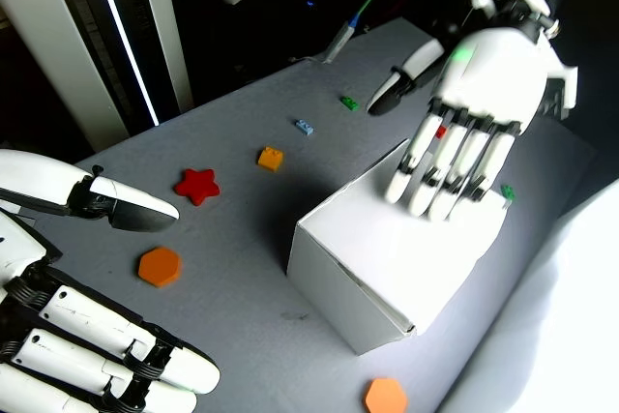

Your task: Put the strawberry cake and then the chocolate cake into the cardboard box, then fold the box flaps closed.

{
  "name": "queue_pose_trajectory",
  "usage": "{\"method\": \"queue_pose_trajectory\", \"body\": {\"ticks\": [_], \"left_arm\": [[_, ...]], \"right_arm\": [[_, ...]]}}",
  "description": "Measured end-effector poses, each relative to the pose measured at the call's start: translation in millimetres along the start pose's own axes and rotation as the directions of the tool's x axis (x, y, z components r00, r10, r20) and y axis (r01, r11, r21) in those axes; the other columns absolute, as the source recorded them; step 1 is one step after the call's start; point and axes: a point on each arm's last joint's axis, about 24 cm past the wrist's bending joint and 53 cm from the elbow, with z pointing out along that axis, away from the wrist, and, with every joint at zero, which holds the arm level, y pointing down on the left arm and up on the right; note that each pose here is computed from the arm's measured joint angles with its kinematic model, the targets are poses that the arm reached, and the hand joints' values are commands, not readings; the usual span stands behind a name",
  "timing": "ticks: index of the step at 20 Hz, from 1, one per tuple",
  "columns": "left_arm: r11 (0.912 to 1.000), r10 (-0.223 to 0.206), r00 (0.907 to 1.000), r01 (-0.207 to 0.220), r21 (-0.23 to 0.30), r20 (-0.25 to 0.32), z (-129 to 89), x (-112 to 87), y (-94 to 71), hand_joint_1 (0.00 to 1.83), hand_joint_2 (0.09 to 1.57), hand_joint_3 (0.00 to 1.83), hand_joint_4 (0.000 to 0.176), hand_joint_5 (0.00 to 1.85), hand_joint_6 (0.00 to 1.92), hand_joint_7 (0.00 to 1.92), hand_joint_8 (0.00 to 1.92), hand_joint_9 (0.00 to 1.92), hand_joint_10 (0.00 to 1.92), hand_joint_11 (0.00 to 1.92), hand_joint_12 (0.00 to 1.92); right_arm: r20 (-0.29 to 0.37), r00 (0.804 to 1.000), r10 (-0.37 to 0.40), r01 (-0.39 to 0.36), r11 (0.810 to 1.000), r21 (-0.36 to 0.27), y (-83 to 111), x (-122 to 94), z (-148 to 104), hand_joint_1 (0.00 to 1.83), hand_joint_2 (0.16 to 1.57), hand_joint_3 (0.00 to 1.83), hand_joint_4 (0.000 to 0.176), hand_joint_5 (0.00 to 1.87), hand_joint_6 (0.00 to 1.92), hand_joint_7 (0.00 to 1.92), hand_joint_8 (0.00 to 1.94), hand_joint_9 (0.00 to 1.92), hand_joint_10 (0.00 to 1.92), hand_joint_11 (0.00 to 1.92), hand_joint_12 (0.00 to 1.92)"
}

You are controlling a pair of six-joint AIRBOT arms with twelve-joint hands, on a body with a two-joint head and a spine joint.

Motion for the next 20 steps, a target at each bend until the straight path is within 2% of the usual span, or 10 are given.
{"method": "queue_pose_trajectory", "body": {"ticks": [8,10,11,12,13,14,15,17,18,20], "left_arm": [[0.9982,0.002,0.9993,-0.004,-0.059,-0.039,-58.8,28.5,-0.1,0.00,1.14,0.00,0.031,0.25,0.00,0.30,0.01,0.32,0.01,0.00,0.94],[0.9975,-0.012,0.9977,0.008,-0.071,-0.067,-69.1,46.2,-2.6,0.00,1.17,0.00,0.001,0.53,0.02,0.69,0.02,0.71,0.07,0.18,1.17],[0.9972,-0.020,0.9963,0.013,-0.074,-0.084,-72.1,55.0,-4.1,0.00,1.17,0.00,0.001,0.53,0.02,0.69,0.02,0.71,0.07,0.18,1.17],[0.9968,-0.024,0.9928,0.015,-0.078,-0.118,-75.5,68.8,-7.1,0.02,1.18,0.00,0.000,0.65,0.04,0.83,0.06,0.82,0.13,0.22,1.29],[0.9971,-0.032,0.9897,0.022,-0.072,-0.139,-78.2,80.0,-13.9,0.03,1.20,0.00,0.000,0.86,0.15,1.03,0.21,0.72,0.90,0.22,1.64],[0.9972,-0.041,0.9876,0.031,-0.068,-0.152,-80.2,86.6,-18.4,0.03,1.20,0.00,0.000,0.86,0.15,1.03,0.21,0.72,0.90,0.22,1.64],[0.9972,-0.049,0.9857,0.039,-0.064,-0.161,-83.7,93.0,-23.4,0.03,1.23,0.00,0.000,0.98,0.32,1.12,0.48,0.80,1.23,0.35,1.78],[0.9978,-0.053,0.9819,0.044,-0.050,-0.182,-87.6,103.8,-36.6,0.02,1.27,0.01,0.000,0.99,0.97,1.14,1.10,1.03,1.51,0.63,1.87],[0.9981,-0.053,0.9813,0.046,-0.040,-0.185,-88.4,106.0,-42.7,0.01,1.31,0.01,0.000,0.95,1.37,1.11,1.41,1.04,1.67,0.75,1.91],[0.9985,-0.055,0.9795,0.052,-0.018,-0.194,-89.4,110.9,-57.3,0.06,1.37,0.01,0.000,0.92,1.63,1.09,1.64,1.05,1.80,0.88,1.92]], "right_arm": [[-0.069,0.989,-0.132,0.129,0.991,-0.046,8.9,21.5,-3.2,0.10,1.16,0.00,0.000,0.26,0.01,0.39,0.01,0.27,0.44,0.00,1.46],[-0.093,0.981,-0.172,0.169,0.985,-0.041,5.5,29.5,-4.9,0.08,1.19,0.00,0.000,0.44,0.06,0.60,0.05,0.39,0.50,0.00,1.46],[-0.104,0.974,-0.203,0.199,0.979,-0.050,6.4,33.0,-5.3,0.08,1.19,0.00,0.000,0.44,0.06,0.60,0.05,0.39,0.50,0.00,1.46],[-0.121,0.959,-0.257,0.250,0.966,-0.068,7.2,40.1,-7.3,0.10,1.19,0.00,0.000,0.63,0.10,0.78,0.09,0.49,0.65,0.00,1.57],[-0.143,0.945,-0.295,0.286,0.955,-0.082,7.4,49.9,-10.0,0.20,1.21,0.00,0.000,0.93,0.17,0.98,0.36,0.57,1.23,0.17,1.89],[-0.159,0.937,-0.310,0.300,0.950,-0.086,6.3,55.6,-11.5,0.20,1.21,0.00,0.000,0.93,0.17,0.98,0.36,0.57,1.23,0.17,1.89],[-0.179,0.930,-0.321,0.310,0.947,-0.089,5.6,61.9,-12.8,0.21,1.21,0.00,0.000,0.99,0.34,1.03,0.60,0.68,1.33,0.24,1.92],[-0.180,0.925,-0.335,0.321,0.942,-0.100,7.7,63.4,-13.3,0.16,1.28,0.01,0.000,0.94,1.05,1.12,1.03,0.92,1.55,0.45,1.92],[-0.176,0.922,-0.344,0.329,0.938,-0.107,9.2,63.3,-13.4,0.08,1.33,0.02,0.000,0.99,1.23,1.18,1.27,1.04,1.73,0.68,1.92],[-0.185,0.909,-0.375,0.357,0.926,-0.123,9.0,68.0,-15.1,0.04,1.40,0.02,0.000,1.08,1.46,1.27,1.48,1.24,1.83,1.07,1.92]]}}
